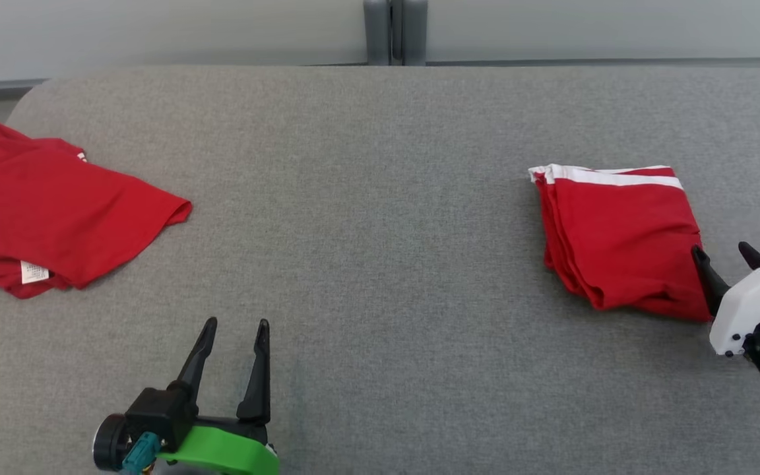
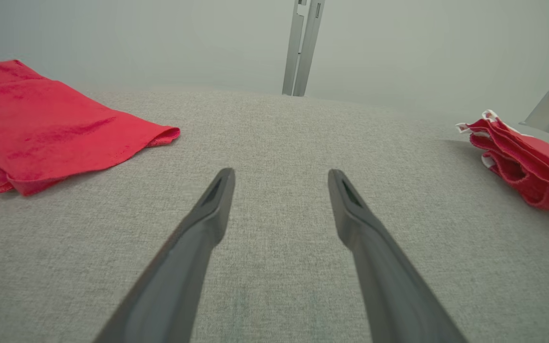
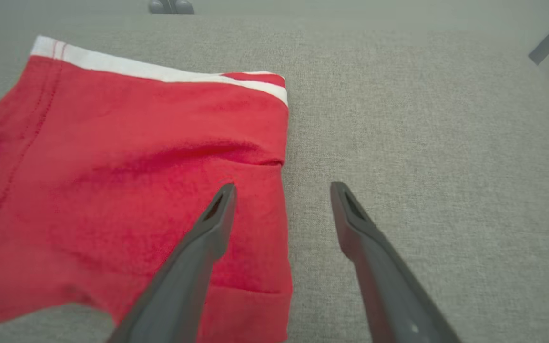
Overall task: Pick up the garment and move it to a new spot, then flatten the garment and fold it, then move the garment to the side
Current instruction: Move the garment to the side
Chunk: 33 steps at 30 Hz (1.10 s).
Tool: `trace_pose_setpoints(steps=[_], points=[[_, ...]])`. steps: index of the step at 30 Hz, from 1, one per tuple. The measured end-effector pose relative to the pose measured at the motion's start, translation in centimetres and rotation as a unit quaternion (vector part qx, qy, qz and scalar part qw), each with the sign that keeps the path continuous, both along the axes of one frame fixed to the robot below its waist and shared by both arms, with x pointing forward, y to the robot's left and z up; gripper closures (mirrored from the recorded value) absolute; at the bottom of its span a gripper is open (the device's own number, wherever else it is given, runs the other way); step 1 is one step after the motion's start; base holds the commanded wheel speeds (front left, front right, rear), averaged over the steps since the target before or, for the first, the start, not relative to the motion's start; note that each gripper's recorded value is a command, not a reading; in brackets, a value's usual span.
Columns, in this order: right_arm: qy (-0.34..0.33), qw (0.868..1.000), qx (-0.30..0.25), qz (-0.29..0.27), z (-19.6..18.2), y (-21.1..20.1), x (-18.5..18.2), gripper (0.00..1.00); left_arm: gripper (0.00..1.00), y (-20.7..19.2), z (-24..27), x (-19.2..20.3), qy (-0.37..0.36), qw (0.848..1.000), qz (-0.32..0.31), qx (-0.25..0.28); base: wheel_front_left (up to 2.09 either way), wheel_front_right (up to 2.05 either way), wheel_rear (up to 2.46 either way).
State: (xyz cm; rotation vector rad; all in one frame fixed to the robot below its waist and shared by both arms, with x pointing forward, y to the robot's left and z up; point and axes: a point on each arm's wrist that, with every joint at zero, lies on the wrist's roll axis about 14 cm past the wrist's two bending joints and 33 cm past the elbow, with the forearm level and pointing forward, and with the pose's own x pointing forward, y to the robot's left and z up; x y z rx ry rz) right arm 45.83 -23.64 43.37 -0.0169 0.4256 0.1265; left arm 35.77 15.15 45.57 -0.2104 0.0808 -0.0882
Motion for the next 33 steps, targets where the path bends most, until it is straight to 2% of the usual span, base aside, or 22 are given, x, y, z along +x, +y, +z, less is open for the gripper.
trace_pose_setpoints(steps=[8,9,10,13,16,20,22,25,29,33], points=[[0.098,0.995,0.010,0.017,-4.9,2.3,1.5,0.00,0.00,1.2,-1.3,0.0,0.022,1.000,0.020,0.005,0.00,0.00,0.00],[0.107,0.994,0.019,0.018,-5.3,2.7,1.6,0.11,0.00,1.3,-1.4,0.0,0.023,0.999,0.023,0.005,0.00,0.00,0.00],[0.111,0.993,0.032,0.020,-5.4,3.4,1.8,1.00,0.00,1.5,-1.4,0.0,0.025,0.999,0.025,0.006,0.00,0.00,0.00],[0.102,0.993,0.057,0.018,-5.0,3.8,2.6,1.00,0.00,1.8,-1.6,0.2,0.028,0.999,0.033,0.008,0.00,0.00,0.00],[0.071,0.997,0.043,-0.001,-3.7,1.3,3.5,1.00,0.00,1.5,-1.9,0.6,0.031,0.999,0.026,0.009,0.00,0.00,0.00],[0.061,0.996,-0.038,-0.051,-2.4,-6.1,3.8,1.00,0.00,0.3,-2.5,1.5,0.034,0.999,0.001,0.015,0.00,0.00,0.00],[0.055,0.991,-0.091,-0.079,-1.3,-10.4,4.0,1.00,0.00,-0.4,-2.7,2.4,0.033,0.999,-0.013,0.021,0.00,0.00,0.00],[0.037,0.983,-0.138,-0.116,0.3,-14.6,4.6,1.00,0.00,-1.1,-3.3,3.3,0.037,0.999,-0.030,0.025,0.00,0.00,0.00],[0.009,0.973,-0.171,-0.156,1.9,-17.9,5.6,1.00,0.00,-1.6,-4.6,3.7,0.053,0.997,-0.041,0.025,0.00,0.00,0.00],[0.032,0.965,-0.196,-0.169,0.8,-19.3,5.3,0.99,0.00,-1.3,-5.6,3.8,0.067,0.997,-0.038,0.026,0.00,0.00,0.00]])
